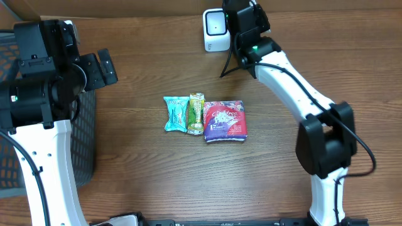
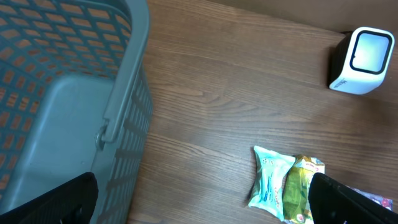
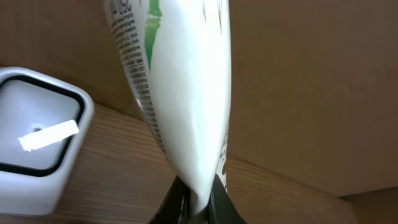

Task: Scan the item barcode
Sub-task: 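Carry the tube up to the white scanner and hold it there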

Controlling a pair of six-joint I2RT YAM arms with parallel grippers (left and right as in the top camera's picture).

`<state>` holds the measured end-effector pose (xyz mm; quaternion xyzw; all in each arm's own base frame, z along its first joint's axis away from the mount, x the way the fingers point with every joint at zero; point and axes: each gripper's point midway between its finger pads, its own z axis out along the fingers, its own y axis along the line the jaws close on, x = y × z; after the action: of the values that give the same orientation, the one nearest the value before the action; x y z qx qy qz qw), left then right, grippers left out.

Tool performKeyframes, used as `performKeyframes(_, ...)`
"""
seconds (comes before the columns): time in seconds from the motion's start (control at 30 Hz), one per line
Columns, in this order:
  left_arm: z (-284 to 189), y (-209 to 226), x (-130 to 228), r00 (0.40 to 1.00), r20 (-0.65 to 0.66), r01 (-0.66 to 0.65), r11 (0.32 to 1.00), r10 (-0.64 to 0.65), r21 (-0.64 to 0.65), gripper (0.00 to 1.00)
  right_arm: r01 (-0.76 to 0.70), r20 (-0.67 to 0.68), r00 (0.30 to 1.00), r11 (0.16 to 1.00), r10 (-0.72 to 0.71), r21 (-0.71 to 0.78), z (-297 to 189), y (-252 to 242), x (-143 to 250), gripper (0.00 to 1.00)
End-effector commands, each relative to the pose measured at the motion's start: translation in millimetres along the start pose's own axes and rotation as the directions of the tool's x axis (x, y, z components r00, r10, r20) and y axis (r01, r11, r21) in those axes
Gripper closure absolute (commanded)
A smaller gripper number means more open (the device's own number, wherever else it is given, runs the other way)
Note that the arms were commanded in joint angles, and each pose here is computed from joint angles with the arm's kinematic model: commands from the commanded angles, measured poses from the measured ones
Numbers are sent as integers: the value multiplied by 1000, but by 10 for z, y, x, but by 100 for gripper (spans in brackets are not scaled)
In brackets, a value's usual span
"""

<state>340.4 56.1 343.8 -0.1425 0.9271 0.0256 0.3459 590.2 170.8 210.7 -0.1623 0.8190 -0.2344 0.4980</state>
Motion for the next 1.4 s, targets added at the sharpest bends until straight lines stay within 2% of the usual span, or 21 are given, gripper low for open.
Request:
performKeyframes(0.0, 1, 0, -8, 1000, 1, -17, 1000, 17, 4, 1, 123, 11, 992, 985, -126, 117, 124, -113, -54, 96)
performKeyframes(0.33, 1, 0, -8, 1000, 1, -17, 1000, 17, 4, 0, 318, 16, 946, 939, -322, 130, 349, 481, 117, 96)
performKeyframes(0.83, 1, 0, -8, 1000, 1, -17, 1000, 17, 4, 0, 370, -11, 929, 925, -370, 87, 288, 713, 221, 96)
performKeyframes(1.17, 1, 0, -8, 1000, 1, -17, 1000, 17, 4, 1, 388, -36, 921, 915, -387, 112, 187, 767, 223, 96)
performKeyframes(1.3, 1, -1, -8, 1000, 1, -17, 1000, 17, 4, 0, 320, -22, 947, 940, -320, 117, 61, 735, 126, 96)
performKeyframes(1.37, 1, 0, -8, 1000, 1, -17, 1000, 17, 4, 0, 293, 8, 956, 954, -294, 64, -110, 739, -3, 96)
